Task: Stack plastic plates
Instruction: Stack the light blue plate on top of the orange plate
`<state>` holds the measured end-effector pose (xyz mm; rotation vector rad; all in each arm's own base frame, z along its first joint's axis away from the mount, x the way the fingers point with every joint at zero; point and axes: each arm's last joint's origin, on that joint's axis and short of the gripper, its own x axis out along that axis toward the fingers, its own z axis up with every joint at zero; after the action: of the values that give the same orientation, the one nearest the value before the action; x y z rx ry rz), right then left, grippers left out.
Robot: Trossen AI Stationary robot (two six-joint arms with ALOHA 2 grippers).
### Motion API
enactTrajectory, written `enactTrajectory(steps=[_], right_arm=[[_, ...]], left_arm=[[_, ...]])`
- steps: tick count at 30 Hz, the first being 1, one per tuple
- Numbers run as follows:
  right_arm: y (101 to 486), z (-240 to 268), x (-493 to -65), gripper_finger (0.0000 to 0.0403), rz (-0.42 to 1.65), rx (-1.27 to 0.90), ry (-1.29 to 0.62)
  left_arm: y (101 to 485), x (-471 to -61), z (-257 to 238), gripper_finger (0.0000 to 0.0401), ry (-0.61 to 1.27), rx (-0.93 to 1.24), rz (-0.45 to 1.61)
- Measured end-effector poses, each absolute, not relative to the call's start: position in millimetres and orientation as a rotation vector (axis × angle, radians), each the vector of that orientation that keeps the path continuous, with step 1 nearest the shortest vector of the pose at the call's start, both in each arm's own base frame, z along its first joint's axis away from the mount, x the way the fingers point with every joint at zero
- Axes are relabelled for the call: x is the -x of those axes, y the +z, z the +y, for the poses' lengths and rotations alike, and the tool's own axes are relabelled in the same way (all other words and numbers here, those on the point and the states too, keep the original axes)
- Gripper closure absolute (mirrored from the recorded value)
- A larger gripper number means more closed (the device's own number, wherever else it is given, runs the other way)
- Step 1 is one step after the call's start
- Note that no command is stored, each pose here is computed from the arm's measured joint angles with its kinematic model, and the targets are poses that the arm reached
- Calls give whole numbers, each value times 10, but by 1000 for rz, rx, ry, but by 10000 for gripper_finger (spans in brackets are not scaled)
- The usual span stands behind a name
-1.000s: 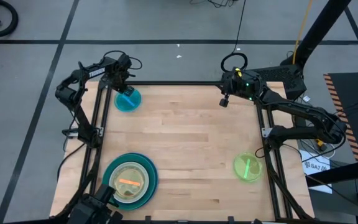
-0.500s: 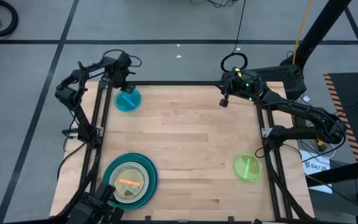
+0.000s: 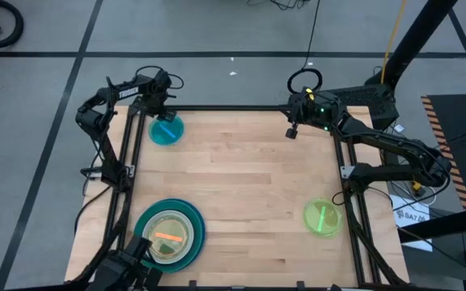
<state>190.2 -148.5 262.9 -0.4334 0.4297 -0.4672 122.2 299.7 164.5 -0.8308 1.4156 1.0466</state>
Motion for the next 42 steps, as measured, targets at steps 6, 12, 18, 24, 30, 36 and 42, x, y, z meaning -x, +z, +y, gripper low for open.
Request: enactTrajectory(steps=[6,12,18,24,30,36,42], right_arm=[[2629,-1485,-1902,369,430,435,-467],[2629,-1485,-1902,369,430,435,-467],[2629,-1485,-1902,369,430,436,-467],[2629,-1485,-1902,369,431,435,-467],[2629,-1485,-1902,369,432,439,-466],[2628,-1485,-1902,369,434,444,-465],[2627,-1511,-1882,369,438,444,-478]], left_arm=[[1613,-1232,3036,242,1071,807,1402],[1613,-1227,3039,242,1072,807,1401],[1614,-1216,3059,242,1078,801,1388],[1614,-1200,3067,242,1085,808,1382],[1477,-1205,3077,242,1075,854,1419],[1417,-1234,3084,242,1065,859,1439],[1435,-1391,3028,242,1006,880,1420]])
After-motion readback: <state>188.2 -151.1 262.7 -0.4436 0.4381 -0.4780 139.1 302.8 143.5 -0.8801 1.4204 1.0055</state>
